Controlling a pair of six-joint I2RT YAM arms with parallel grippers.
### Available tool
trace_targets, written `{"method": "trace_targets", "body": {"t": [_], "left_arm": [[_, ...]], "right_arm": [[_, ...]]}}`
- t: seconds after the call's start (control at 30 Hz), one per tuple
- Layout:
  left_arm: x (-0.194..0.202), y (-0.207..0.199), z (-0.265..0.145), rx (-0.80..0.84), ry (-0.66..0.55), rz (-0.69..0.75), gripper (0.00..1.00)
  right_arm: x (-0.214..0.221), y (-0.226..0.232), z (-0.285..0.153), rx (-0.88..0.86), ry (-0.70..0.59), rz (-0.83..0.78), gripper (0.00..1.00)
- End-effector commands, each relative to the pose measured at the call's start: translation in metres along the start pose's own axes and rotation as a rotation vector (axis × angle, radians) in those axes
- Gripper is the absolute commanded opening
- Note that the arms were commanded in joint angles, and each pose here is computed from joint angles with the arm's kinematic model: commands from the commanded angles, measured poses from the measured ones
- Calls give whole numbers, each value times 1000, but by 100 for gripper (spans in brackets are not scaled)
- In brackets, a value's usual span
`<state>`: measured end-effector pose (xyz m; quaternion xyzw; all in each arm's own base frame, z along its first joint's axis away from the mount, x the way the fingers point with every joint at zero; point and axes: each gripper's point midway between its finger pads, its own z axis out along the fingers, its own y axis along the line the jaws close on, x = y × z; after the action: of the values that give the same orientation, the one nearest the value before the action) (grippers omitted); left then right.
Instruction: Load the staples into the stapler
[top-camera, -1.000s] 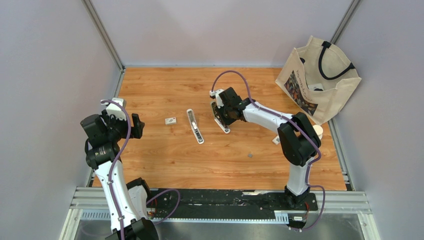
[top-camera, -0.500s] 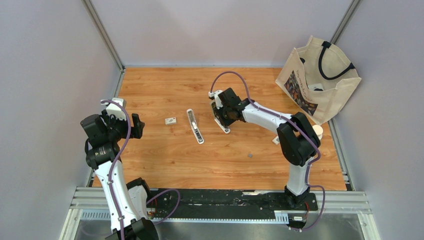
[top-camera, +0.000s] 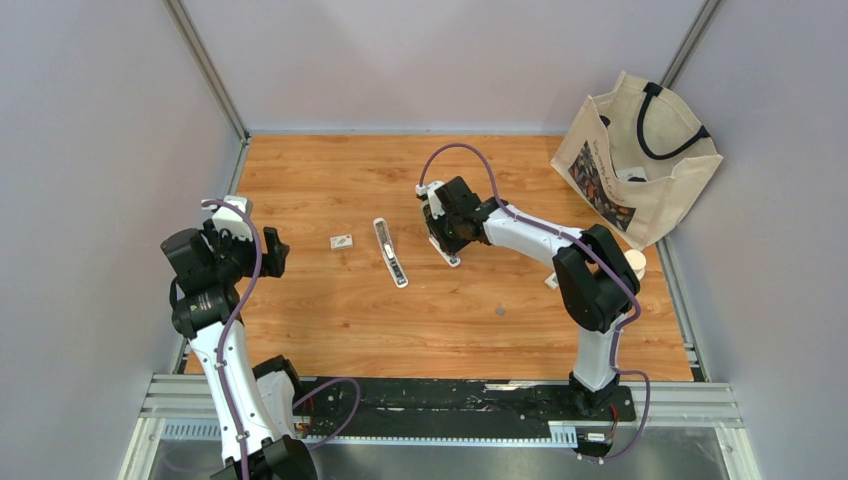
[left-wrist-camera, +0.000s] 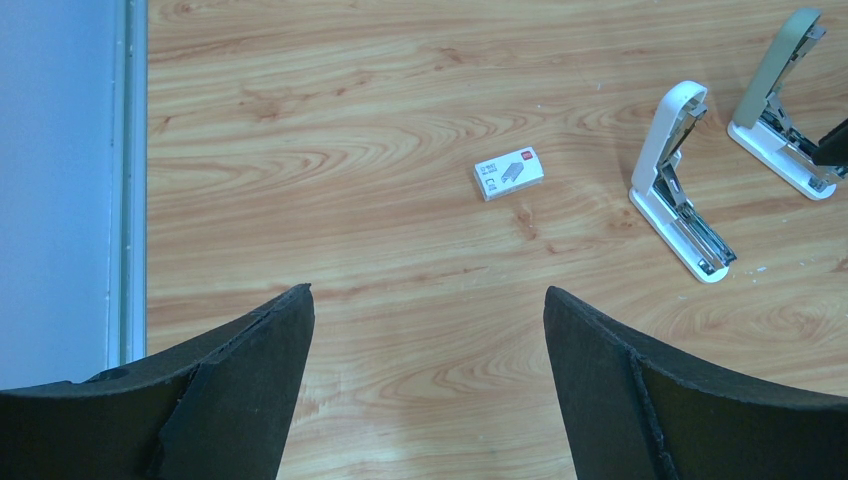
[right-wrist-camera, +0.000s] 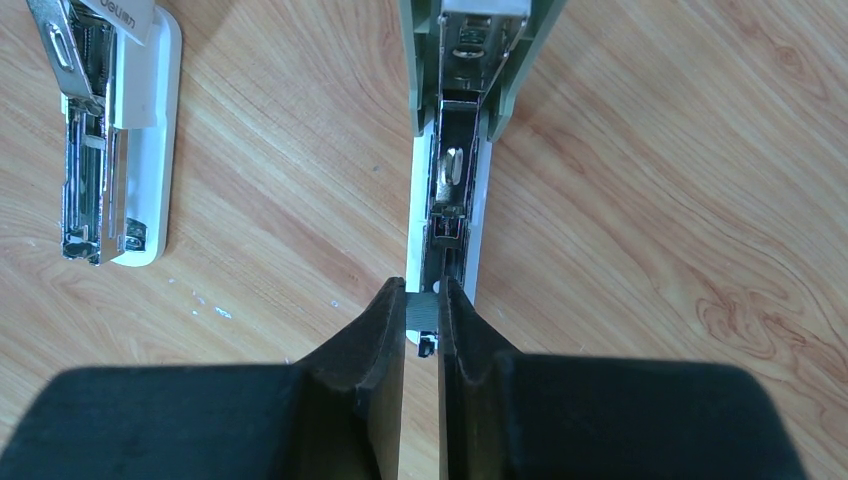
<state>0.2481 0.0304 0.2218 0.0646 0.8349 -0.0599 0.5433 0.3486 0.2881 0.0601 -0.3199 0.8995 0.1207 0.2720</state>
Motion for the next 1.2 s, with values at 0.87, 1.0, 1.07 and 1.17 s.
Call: {"method": "trace_targets", "body": {"t": [0.87, 1.0, 1.07, 1.17], "left_arm": [[-5, 3, -1, -9, -24, 34, 93], [-5, 3, -1, -9, -24, 32, 93], [-5, 3, -1, -9, -24, 34, 93], [-5, 3, -1, -10, -23, 34, 93]], "right_arm": [[-18, -10, -9, 2, -65, 7, 11], [-17, -10, -8, 3, -62, 4, 11], [-16, -11, -8, 6, -57, 3, 11], [-15, -12, -6, 12, -53, 2, 11]]}}
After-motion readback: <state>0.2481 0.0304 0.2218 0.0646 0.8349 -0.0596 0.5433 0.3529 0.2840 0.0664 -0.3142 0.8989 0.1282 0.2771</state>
